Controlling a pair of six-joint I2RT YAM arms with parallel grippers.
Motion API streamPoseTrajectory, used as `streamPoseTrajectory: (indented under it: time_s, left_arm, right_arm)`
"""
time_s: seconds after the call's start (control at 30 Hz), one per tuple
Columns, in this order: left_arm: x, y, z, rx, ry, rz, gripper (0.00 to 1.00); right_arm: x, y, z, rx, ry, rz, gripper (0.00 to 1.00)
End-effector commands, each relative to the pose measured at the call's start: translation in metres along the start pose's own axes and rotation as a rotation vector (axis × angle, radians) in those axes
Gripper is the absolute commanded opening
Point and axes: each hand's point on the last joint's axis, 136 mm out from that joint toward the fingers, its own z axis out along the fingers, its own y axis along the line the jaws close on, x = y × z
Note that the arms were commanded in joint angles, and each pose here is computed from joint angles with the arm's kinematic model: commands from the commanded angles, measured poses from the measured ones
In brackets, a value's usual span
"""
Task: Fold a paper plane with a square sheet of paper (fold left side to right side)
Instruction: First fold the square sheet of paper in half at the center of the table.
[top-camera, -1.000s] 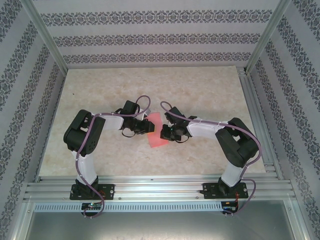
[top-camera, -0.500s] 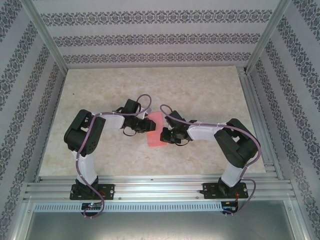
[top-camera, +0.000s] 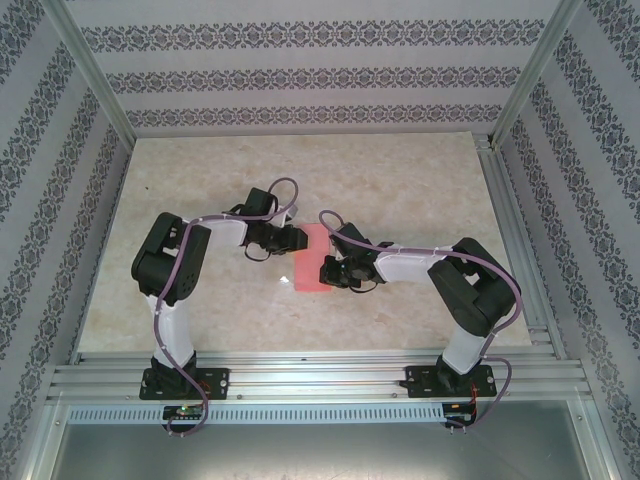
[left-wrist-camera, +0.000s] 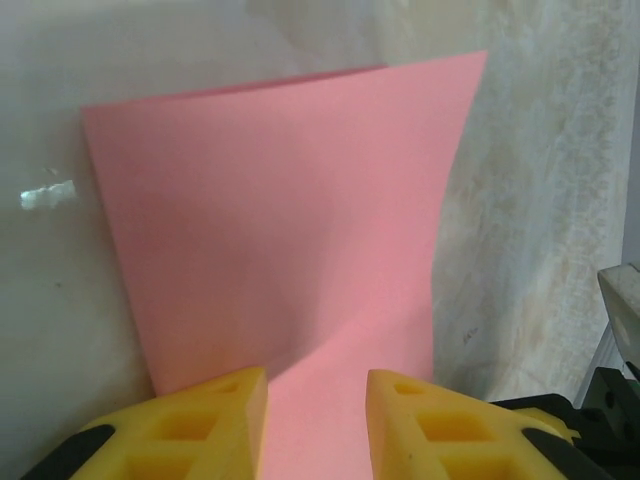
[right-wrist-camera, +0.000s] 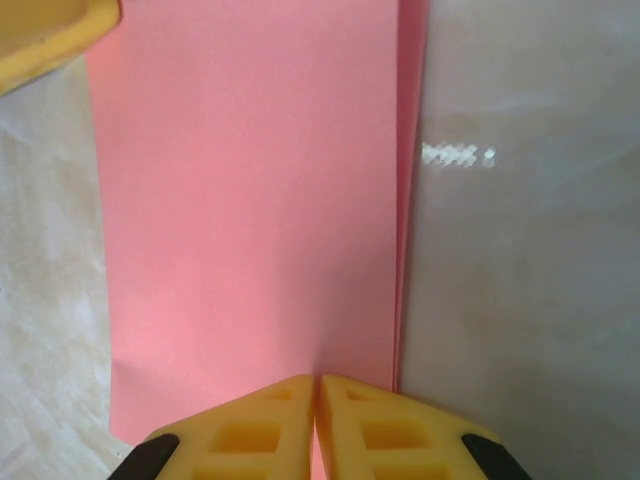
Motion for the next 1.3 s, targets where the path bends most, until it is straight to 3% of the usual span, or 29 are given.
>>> streamPoseTrajectory:
  time_s: [0.0, 0.7, 0.83, 1.0, 1.1, 1.27]
  left_arm:
    - [-0.026, 0.010, 0.001, -0.014, -0.045, 0.032, 0.34]
    - [-0.106, 0.047, 0.001, -0.029, -0.151, 0.013, 0.35]
    - [-0.119, 0.026, -0.028, -0.007, -0.205, 0.055, 0.35]
    - [-0.116, -0.019, -0.098, -0.051, -0.313, 0.166, 0.37]
    - [-0.096, -0.042, -0.131, -0.055, -0.359, 0.203, 0.37]
    - [-0.044, -0.057, -0.157, -0.023, -0.388, 0.196, 0.38]
  right_arm:
    - [0.054, -0.061, 0.012, 0.216, 0.167, 0.023, 0.12]
    - [0.053, -0.057, 0.011, 0.205, 0.165, 0.019, 0.12]
    - [0.050, -0.052, 0.011, 0.190, 0.157, 0.015, 0.12]
    - [0.028, -0.024, 0.006, 0.097, 0.091, -0.014, 0.18]
    - [0.000, 0.008, -0.015, 0.036, 0.014, -0.068, 0.24]
    - [-0.042, 0.045, -0.061, -0.029, -0.112, -0.126, 0.31]
